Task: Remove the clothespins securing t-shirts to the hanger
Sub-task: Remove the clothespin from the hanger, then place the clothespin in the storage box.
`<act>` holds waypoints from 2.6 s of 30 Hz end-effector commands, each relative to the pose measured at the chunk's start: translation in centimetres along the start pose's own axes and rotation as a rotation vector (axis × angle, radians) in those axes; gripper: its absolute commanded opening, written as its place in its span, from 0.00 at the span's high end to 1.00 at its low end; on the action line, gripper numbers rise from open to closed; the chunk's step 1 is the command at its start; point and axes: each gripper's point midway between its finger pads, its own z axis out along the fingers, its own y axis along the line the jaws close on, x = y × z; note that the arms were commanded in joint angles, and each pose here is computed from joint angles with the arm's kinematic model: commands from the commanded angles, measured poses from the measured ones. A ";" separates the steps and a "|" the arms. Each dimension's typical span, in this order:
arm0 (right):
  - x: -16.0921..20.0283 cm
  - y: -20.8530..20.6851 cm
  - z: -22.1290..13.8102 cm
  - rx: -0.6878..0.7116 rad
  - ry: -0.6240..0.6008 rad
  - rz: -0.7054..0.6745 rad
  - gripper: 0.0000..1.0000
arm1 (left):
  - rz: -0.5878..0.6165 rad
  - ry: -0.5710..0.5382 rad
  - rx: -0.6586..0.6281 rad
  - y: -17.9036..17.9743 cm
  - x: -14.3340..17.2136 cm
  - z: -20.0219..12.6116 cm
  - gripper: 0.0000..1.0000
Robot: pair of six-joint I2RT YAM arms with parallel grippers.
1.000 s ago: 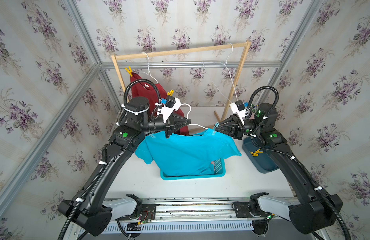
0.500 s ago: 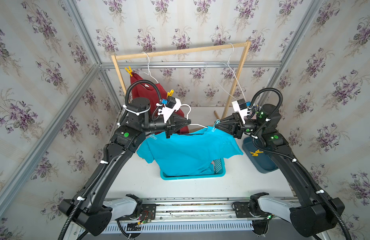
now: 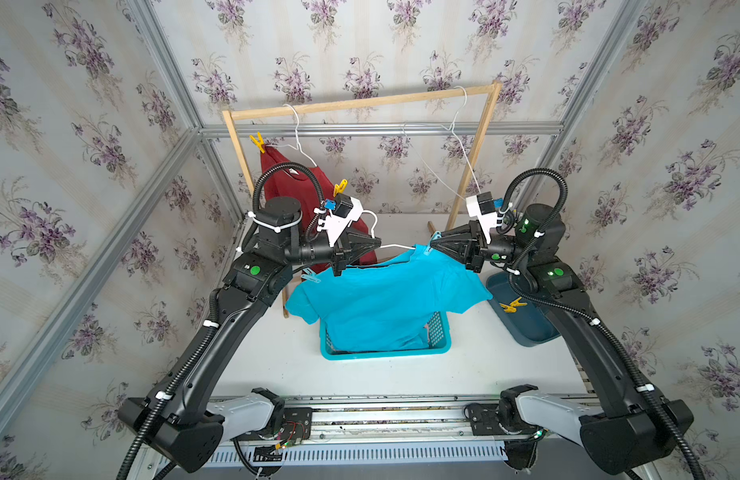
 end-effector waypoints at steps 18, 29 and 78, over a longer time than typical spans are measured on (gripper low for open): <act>-0.5 1.7 -1.0 -0.029 0.012 -0.032 1.00 | 0.006 0.080 -0.027 0.5 3.3 -0.7 1.00; 0.1 -0.5 -0.9 0.043 0.008 -0.010 1.00 | -0.008 0.104 -0.055 1.4 4.2 -0.4 1.00; 27.2 -18.6 -30.3 1.514 -0.067 0.963 0.34 | 0.066 0.069 0.022 -0.2 3.1 -0.6 1.00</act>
